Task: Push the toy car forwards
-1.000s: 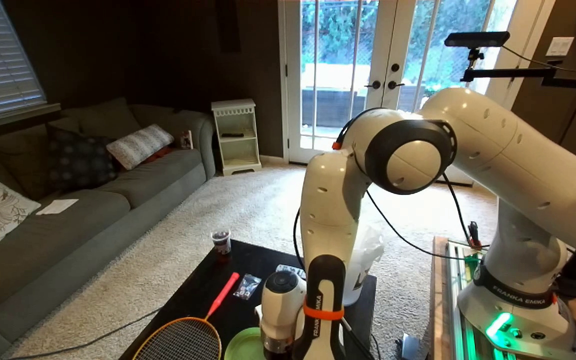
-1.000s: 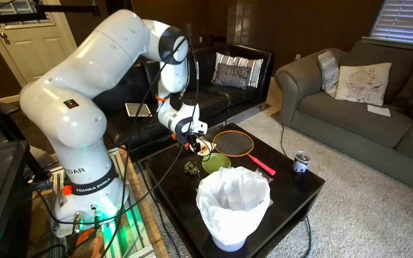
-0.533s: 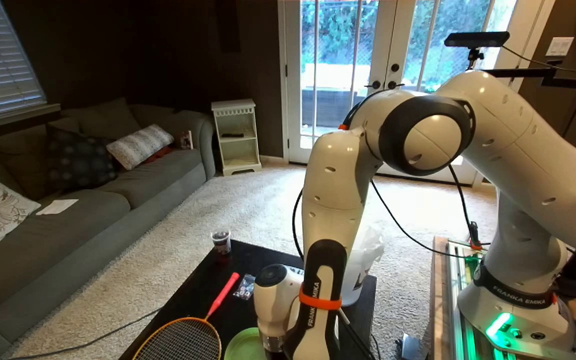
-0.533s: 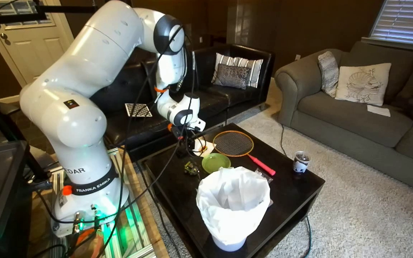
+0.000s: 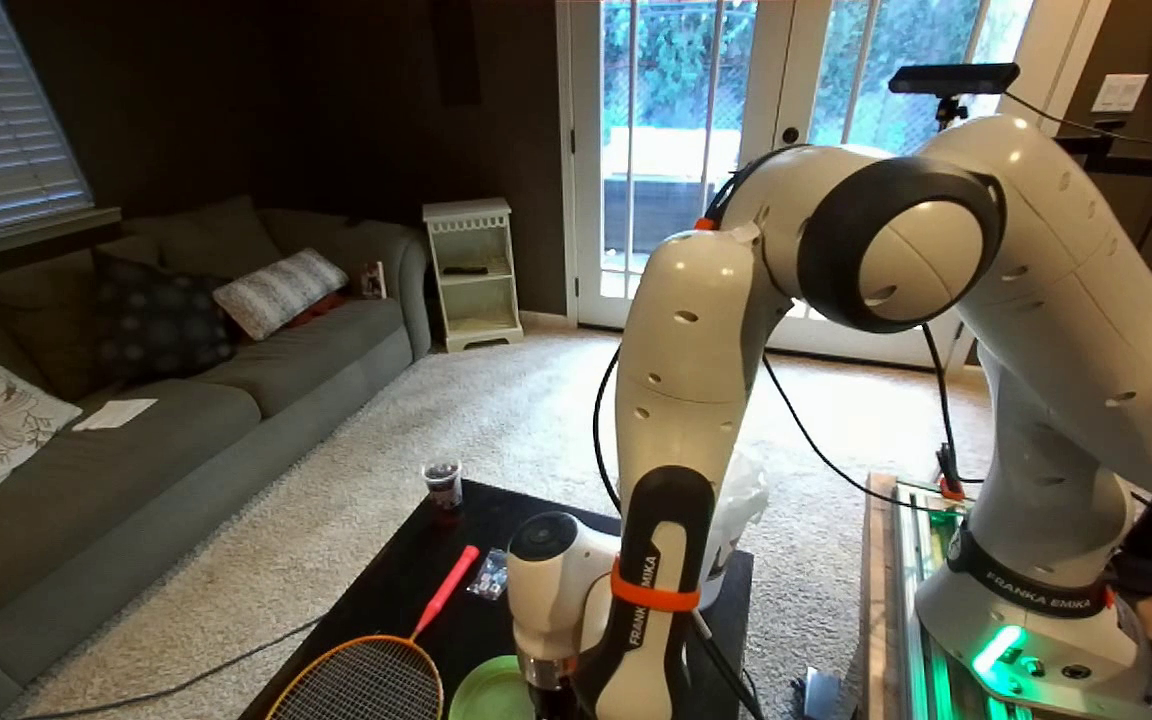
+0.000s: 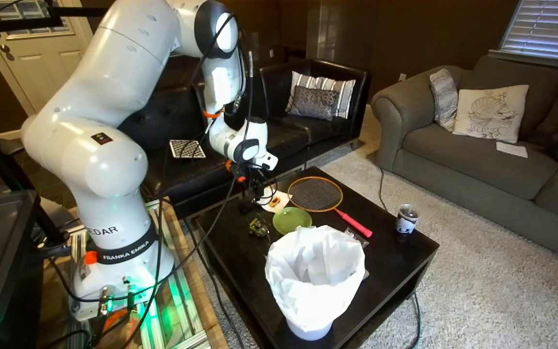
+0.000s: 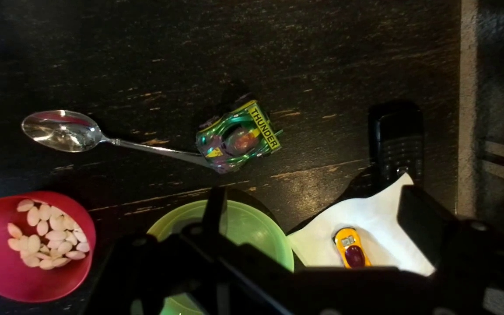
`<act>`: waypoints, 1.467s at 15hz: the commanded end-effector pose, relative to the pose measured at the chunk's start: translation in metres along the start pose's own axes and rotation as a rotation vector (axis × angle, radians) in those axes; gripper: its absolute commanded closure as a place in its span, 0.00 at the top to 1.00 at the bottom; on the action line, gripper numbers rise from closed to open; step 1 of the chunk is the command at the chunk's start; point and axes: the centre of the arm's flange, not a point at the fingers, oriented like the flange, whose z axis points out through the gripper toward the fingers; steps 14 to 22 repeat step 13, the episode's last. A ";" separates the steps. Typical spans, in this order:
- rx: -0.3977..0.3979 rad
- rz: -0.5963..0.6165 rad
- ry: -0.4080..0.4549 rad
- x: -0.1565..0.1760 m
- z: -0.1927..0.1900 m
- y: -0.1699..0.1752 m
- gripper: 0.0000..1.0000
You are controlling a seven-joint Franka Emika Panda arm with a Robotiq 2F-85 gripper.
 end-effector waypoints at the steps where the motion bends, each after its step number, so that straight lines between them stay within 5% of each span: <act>1: -0.049 0.030 0.028 -0.014 -0.029 -0.004 1.00; 5: -0.092 0.041 0.085 -0.020 -0.052 -0.007 1.00; 6: -0.060 0.028 0.071 -0.005 -0.030 -0.004 1.00; 22: -0.075 0.032 0.090 -0.011 -0.041 -0.005 1.00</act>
